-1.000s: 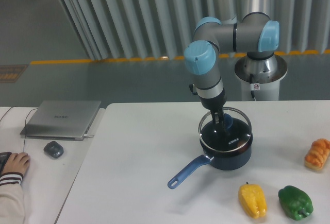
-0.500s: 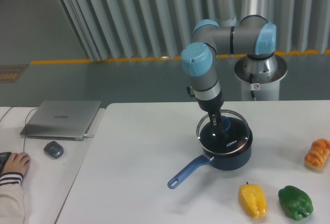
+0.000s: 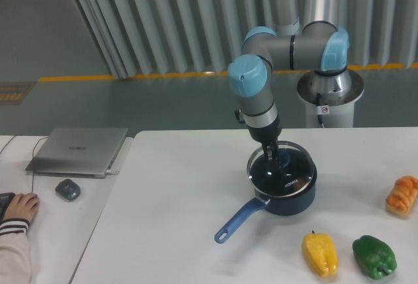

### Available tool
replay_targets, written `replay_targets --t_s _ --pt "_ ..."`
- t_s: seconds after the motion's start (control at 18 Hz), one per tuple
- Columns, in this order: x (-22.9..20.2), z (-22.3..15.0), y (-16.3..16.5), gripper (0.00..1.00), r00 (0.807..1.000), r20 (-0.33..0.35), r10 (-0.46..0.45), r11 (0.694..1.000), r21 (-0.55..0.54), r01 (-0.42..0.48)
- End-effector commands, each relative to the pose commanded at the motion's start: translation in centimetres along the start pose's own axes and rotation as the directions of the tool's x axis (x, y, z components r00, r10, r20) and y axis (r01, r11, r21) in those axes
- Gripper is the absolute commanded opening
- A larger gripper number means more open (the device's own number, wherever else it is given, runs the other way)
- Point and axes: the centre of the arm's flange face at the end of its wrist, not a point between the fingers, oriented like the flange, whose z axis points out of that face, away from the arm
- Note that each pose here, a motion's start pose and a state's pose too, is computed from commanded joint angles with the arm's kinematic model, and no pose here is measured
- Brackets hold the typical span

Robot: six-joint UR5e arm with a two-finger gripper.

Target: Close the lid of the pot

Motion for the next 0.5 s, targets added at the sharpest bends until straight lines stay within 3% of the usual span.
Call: replay_targets --t_s 0.5 --pt "0.28 0.58 -0.41 0.37 1.000 -0.006 0.007 1.000 -0.007 -0.007"
